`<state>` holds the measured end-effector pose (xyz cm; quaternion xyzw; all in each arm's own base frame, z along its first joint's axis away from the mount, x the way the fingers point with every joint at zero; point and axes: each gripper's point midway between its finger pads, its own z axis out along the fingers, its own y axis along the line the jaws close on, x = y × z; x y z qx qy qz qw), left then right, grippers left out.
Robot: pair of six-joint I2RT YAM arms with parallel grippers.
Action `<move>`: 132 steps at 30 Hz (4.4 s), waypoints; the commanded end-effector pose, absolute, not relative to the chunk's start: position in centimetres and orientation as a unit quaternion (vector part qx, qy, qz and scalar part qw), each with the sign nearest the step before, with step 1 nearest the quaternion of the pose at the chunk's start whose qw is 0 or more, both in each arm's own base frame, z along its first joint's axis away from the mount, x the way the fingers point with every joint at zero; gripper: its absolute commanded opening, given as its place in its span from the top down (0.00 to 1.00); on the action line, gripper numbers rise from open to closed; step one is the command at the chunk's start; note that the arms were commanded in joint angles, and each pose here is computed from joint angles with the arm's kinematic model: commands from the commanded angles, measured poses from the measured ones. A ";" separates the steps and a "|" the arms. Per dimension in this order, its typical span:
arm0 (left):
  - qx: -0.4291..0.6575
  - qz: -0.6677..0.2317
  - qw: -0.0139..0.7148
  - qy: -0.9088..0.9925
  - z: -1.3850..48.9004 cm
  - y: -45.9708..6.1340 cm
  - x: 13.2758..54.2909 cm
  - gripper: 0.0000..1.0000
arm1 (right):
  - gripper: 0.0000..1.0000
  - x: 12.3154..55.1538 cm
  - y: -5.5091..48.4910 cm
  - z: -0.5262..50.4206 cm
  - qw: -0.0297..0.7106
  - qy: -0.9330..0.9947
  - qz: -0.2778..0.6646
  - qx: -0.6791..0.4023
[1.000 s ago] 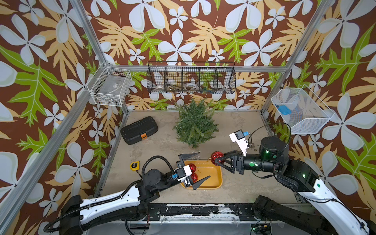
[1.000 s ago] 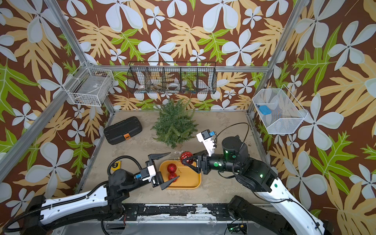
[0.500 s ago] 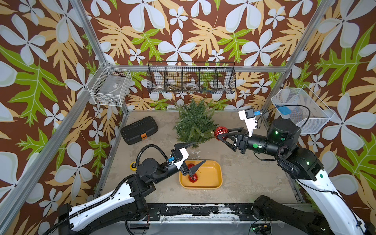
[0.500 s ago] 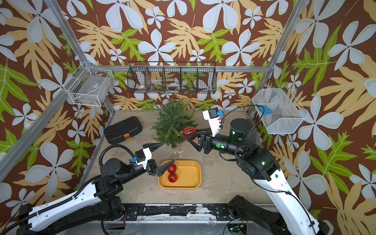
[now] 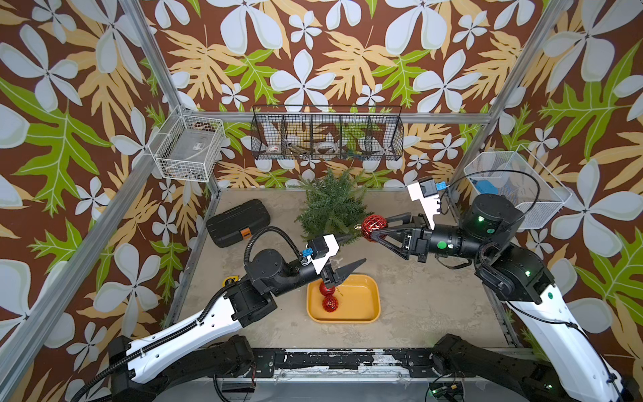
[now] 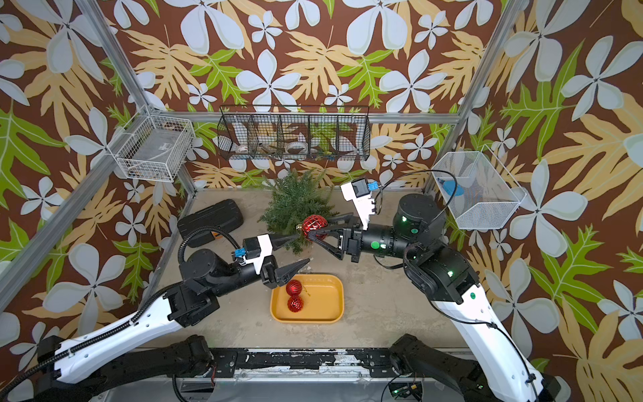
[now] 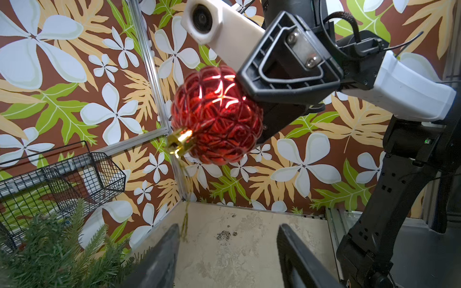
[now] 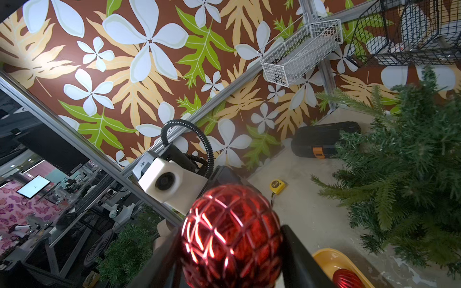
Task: Decorate the small christmas tree with ornaments
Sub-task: Hang an ornament on the christmas tree.
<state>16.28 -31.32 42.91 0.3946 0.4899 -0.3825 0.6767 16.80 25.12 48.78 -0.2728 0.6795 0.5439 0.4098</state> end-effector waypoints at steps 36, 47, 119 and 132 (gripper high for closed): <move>0.356 -0.358 0.700 0.505 44.6 -30.2 17.8 0.79 | 0.43 16.4 24.7 50.0 0.423 0.671 0.546 -0.272; 0.368 -0.352 0.696 0.506 44.9 -30.6 17.8 0.90 | 0.44 16.9 24.5 50.1 0.436 0.674 0.533 -0.270; 0.322 -0.103 0.589 0.733 40.9 -35.1 43.6 1.00 | 0.48 41.9 17.8 41.6 0.538 0.752 0.364 -0.109; 0.302 -0.051 0.583 0.753 39.7 -34.0 45.3 1.00 | 0.48 43.5 18.6 40.7 0.529 0.753 0.374 -0.117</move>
